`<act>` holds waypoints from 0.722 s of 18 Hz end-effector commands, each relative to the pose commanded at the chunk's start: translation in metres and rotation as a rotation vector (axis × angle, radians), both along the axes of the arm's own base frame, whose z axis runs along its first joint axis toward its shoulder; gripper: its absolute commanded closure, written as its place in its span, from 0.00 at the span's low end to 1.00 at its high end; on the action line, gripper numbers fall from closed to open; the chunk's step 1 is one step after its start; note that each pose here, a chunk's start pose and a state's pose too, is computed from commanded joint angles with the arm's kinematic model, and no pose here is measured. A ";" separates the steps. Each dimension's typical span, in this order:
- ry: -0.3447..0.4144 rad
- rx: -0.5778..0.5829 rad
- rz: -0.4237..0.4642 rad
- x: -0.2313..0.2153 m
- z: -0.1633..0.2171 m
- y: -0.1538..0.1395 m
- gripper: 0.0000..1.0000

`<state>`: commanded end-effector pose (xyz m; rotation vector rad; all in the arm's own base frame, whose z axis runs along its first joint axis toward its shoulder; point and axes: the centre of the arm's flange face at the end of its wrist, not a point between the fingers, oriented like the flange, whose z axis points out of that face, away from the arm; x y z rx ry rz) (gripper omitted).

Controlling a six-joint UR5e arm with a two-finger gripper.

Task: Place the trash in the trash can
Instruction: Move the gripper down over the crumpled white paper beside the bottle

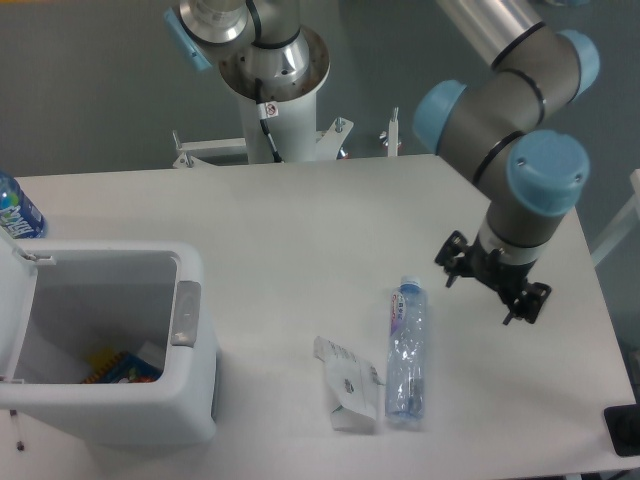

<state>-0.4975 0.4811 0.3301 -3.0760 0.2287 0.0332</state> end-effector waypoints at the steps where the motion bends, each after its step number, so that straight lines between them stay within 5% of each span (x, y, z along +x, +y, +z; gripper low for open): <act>1: -0.004 0.000 0.031 0.012 -0.005 0.008 0.00; 13: -0.007 0.019 0.173 0.102 -0.045 0.069 0.00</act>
